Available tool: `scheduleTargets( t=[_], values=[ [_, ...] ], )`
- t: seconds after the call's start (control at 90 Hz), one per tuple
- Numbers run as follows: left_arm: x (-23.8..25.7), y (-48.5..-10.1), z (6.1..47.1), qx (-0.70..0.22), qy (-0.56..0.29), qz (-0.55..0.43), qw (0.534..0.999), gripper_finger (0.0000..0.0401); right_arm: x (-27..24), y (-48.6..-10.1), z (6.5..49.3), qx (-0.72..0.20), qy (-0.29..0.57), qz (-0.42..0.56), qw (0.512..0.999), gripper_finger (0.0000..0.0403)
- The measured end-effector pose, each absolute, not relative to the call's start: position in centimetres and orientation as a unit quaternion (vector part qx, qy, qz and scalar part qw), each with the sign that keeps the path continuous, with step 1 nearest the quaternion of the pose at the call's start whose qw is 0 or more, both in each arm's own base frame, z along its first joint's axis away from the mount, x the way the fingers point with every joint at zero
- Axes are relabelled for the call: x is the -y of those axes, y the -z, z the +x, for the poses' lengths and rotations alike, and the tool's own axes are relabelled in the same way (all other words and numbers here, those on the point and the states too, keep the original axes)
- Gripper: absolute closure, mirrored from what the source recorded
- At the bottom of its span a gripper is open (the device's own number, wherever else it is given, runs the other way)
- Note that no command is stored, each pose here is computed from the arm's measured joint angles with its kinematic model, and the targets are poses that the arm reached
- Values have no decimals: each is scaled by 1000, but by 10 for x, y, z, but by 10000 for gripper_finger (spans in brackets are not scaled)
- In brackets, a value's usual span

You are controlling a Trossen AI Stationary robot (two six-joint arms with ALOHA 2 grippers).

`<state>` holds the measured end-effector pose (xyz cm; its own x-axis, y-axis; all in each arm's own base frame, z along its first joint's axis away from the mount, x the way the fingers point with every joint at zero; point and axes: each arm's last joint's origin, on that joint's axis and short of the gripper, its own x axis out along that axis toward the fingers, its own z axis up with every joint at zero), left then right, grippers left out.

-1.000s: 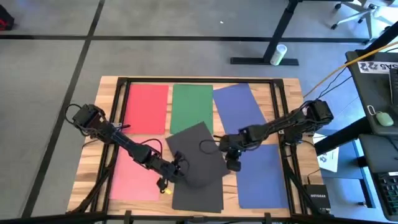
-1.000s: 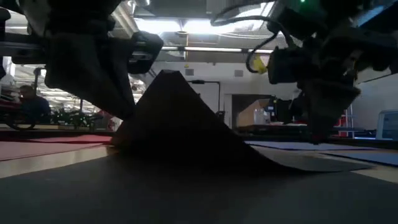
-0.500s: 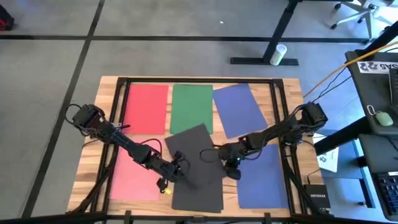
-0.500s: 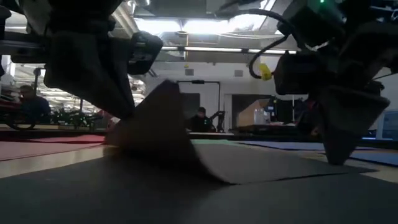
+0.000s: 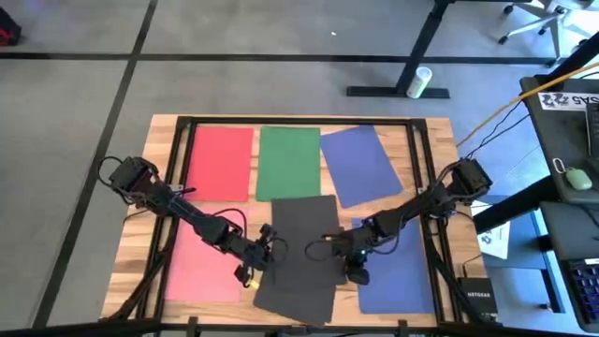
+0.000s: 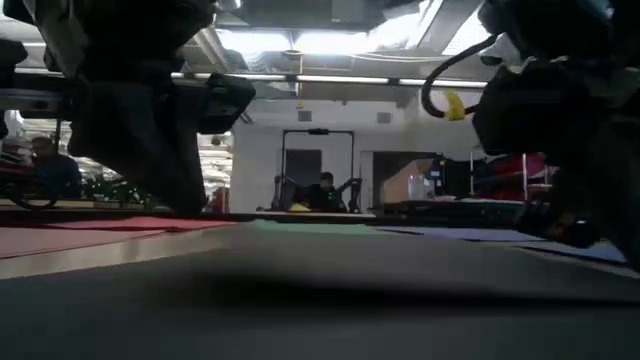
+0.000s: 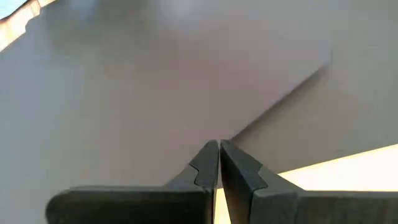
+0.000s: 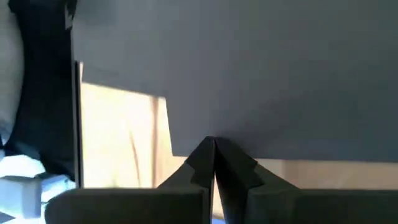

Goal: Organize paper
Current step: Stack the black paper on top of the black papers

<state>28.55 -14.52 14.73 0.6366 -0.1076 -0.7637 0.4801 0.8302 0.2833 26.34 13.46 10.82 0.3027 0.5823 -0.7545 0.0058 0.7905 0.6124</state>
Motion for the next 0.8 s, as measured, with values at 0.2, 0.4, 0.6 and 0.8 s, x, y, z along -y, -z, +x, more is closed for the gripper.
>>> scheduleTargets(
  t=[0.2, 0.4, 0.6, 0.8],
  values=[
    [145, -147, 285, -394, 164, 227, 876, 401, -140, -112, 265, -554, -198, 261, 765, 403],
    [154, -141, 271, -455, 171, 165, 858, 401, -141, -113, 267, -550, -201, 262, 767, 403],
    [173, -139, 255, -485, 185, 114, 847, 401, -141, -114, 268, -546, -203, 263, 769, 403],
    [183, -129, 252, -498, 173, 79, 846, 401, -144, -114, 266, -553, -208, 276, 758, 403]
  ],
)
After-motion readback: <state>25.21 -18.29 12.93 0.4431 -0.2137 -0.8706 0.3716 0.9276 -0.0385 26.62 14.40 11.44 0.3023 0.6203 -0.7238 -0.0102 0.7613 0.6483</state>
